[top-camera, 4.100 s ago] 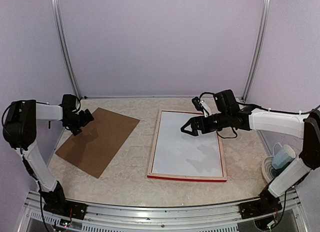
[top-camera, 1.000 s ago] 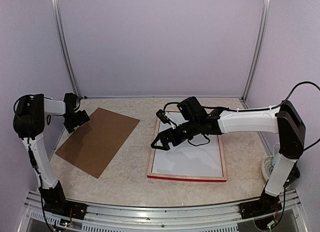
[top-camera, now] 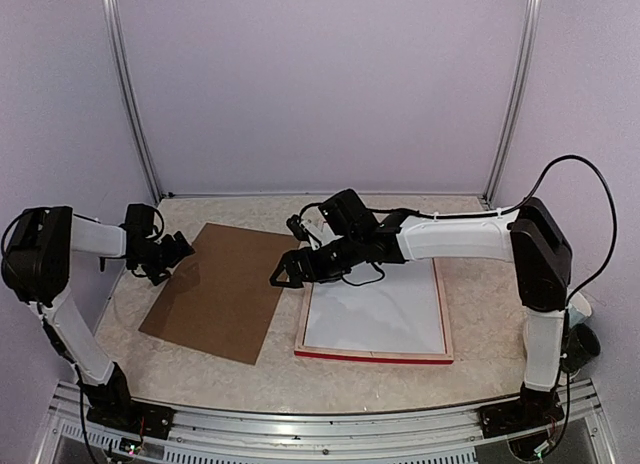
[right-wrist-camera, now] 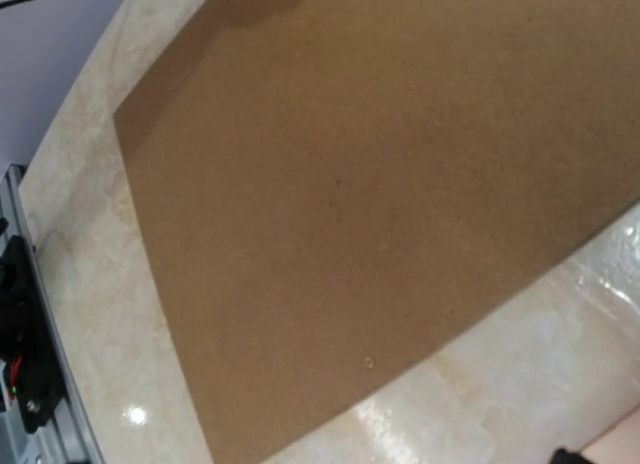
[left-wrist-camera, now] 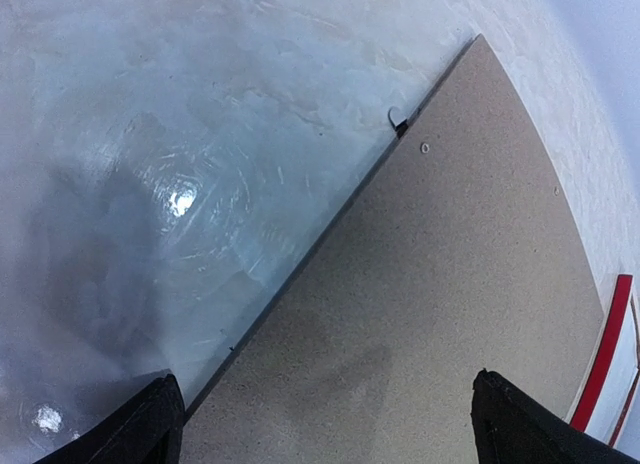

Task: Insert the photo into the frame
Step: Move the backboard to the center of the board.

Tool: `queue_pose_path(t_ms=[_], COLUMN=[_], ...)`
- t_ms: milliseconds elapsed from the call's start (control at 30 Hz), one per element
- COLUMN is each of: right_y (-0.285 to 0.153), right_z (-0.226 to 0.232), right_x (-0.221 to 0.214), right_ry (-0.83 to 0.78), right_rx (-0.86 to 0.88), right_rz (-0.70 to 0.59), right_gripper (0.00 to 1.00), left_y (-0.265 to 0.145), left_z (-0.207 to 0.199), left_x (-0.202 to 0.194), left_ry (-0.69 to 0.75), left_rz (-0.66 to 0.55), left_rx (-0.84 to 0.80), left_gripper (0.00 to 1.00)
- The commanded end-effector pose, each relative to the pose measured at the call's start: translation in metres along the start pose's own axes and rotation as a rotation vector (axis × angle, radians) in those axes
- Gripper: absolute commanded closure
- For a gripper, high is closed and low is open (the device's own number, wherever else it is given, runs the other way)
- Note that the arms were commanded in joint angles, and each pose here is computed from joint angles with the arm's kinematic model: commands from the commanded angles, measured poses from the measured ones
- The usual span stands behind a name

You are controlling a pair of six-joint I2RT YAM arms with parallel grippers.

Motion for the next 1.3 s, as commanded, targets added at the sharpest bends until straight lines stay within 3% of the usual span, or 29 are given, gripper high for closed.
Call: queue_pose_path(t_ms=[0, 400, 1267], right_y=[0.017, 0.041, 0.072], right_z=[0.001, -0.029, -0.032], right_x=[0.002, 0.000, 0.007], right_ry=[0.040, 0.200, 0.432], right_rx=[0.016, -0.117, -0.240], right_rz=[0.017, -0.026, -0.022], right_gripper=[0.01, 0.01, 0.01], left_y=[0.005, 0.003, -0.006], left_z=[0.010, 0.005, -0.001], left_x=[-0.034, -0.026, -0.037], left_ry=[-0.033, -0.011, 0.034], left_rz=[0.129, 0.115, 0.168], left_rx=[0.023, 0.023, -0.049], left_gripper=[0.01, 0.01, 0.01])
Point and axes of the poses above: each gripper's point midway between its finger pads, its own y axis out along the fingers, its own z axis along the line the jaws close on, x = y × z, the point moved 5 cm from there along -y, back along the fingers, and after that the axes turned 5 degrees about y, right-handed, at the moved point
